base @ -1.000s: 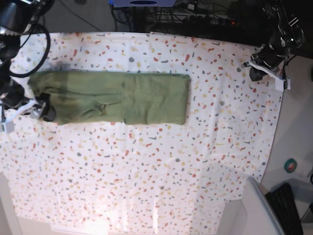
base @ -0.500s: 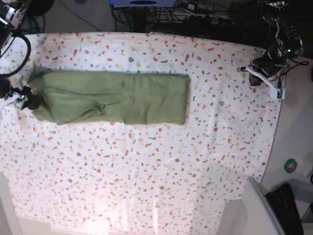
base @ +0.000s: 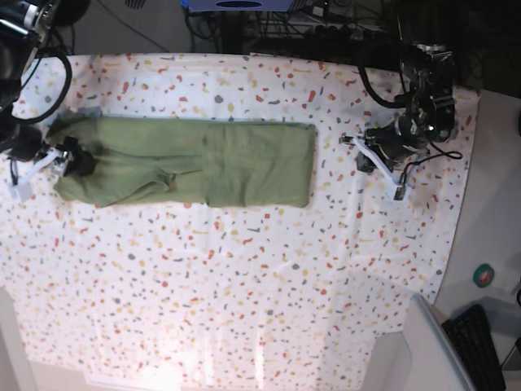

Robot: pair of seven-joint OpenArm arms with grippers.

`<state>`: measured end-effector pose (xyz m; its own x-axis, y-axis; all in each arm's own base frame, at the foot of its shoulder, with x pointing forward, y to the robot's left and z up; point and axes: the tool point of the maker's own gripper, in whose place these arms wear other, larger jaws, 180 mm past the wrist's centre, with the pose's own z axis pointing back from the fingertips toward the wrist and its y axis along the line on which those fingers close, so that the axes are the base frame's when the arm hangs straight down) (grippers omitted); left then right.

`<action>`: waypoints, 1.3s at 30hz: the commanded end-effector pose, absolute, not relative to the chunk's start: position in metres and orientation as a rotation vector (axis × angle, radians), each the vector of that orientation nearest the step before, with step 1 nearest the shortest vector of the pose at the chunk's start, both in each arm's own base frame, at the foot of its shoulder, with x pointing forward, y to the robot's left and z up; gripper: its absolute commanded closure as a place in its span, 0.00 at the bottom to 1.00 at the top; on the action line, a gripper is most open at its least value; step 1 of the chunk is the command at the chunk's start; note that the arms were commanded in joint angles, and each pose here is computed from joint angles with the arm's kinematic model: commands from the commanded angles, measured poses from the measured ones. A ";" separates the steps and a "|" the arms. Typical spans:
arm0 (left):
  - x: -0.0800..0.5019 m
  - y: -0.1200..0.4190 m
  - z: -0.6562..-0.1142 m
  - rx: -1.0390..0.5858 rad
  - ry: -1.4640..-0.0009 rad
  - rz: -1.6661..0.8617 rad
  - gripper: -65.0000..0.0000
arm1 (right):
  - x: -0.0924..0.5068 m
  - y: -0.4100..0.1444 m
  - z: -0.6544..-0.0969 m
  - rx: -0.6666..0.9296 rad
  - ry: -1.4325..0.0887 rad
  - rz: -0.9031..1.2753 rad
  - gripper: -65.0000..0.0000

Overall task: Layout the t-shirt on the table in an organized manner, then fold the t-shirt properly
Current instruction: 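Grasp both ends of the folded strip with both grippers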

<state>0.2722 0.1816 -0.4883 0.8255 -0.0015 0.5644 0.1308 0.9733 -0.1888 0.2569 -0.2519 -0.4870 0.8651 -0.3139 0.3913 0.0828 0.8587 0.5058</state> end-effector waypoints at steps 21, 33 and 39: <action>0.294 0.118 -0.508 -0.354 -0.627 -0.115 1.00 | 0.282 -0.256 -0.481 0.521 -0.553 -0.259 0.66; 0.297 0.115 -0.506 -0.358 -0.633 -0.116 1.00 | 0.285 -0.265 -0.485 0.476 -0.522 -0.348 1.00; 0.297 0.115 -0.506 -0.358 -0.631 -0.118 1.00 | 0.292 -0.263 -0.465 0.417 -0.552 -0.246 1.00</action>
<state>0.3017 0.1130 -0.4996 0.7792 0.0419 0.6254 0.2097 0.9228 -0.3231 0.2766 -0.2539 -0.4796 0.8501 -0.3403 0.4020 0.1374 0.8801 0.4545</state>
